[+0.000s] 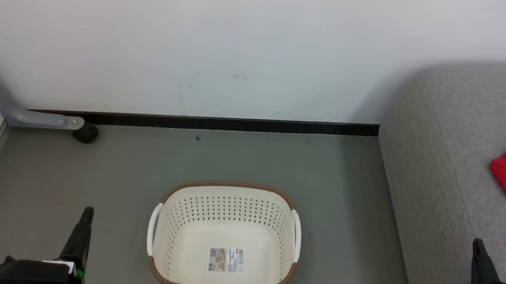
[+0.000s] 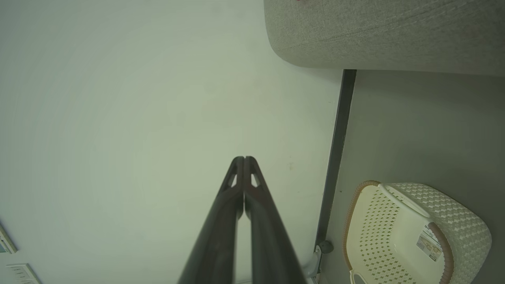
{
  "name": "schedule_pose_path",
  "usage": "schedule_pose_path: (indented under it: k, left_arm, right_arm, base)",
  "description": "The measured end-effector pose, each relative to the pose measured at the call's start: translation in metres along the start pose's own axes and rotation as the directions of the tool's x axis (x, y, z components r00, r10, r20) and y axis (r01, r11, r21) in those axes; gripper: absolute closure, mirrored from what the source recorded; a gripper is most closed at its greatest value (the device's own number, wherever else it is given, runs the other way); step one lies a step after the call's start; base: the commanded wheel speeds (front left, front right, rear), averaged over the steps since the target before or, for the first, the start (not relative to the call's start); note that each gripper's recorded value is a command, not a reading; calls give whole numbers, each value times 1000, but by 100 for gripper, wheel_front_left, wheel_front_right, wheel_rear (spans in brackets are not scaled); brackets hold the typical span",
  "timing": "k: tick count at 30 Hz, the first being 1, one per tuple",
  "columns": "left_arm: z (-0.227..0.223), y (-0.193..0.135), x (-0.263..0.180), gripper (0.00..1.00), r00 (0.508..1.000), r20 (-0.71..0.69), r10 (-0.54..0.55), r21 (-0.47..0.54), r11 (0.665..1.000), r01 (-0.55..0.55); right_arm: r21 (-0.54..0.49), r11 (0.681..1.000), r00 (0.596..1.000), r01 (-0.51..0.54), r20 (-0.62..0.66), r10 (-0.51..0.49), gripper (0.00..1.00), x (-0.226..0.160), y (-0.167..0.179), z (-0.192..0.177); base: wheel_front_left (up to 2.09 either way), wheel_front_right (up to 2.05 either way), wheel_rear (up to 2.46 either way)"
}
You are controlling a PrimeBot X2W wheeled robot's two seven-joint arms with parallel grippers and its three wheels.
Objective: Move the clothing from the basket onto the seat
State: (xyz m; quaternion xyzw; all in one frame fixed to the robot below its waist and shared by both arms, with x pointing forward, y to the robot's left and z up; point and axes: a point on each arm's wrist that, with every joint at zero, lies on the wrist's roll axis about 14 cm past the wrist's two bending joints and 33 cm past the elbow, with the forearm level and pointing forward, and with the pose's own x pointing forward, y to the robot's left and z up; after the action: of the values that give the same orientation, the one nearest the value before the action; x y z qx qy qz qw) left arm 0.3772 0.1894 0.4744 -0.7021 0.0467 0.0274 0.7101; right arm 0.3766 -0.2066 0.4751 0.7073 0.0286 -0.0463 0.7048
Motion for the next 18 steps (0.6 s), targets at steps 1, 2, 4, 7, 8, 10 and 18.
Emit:
schedule_pose_path:
  k: [1, 2, 4, 7, 8, 10, 18]
  left_arm:
    - [0, 0, 0, 100, 1000, 0, 0, 0, 1000, 0]
    - [0, 0, 0, 100, 1000, 0, 0, 0, 1000, 0]
    - [0, 0, 0, 100, 1000, 0, -1, 0, 1000, 1]
    - [0, 0, 0, 100, 1000, 0, -1, 0, 1000, 1]
    - [0, 0, 0, 100, 1000, 0, -1, 0, 1000, 1]
    - [0, 0, 0, 100, 1000, 0, -1, 0, 1000, 1]
    - [0, -1, 0, 100, 1000, 0, -2, 0, 1000, 2]
  right_arm:
    - [0, 1000, 1000, 0, 0, 0, 100, 0, 0, 0]
    - [0, 1000, 1000, 0, 0, 0, 100, 0, 0, 0]
    - [0, 1000, 1000, 0, 0, 0, 100, 0, 0, 0]
    - [0, 1000, 1000, 0, 0, 0, 100, 0, 0, 0]
    - [0, 1000, 1000, 0, 0, 0, 100, 0, 0, 0]
    - [0, 1000, 1000, 0, 0, 0, 100, 0, 0, 0]
    - [0, 1000, 1000, 0, 0, 0, 100, 0, 0, 0]
  base:
    - [0, 0, 0]
    - [0, 0, 0]
    - [0, 0, 0]
    - [0, 0, 0]
    - [0, 0, 0]
    - [0, 0, 0]
    - [0, 0, 0]
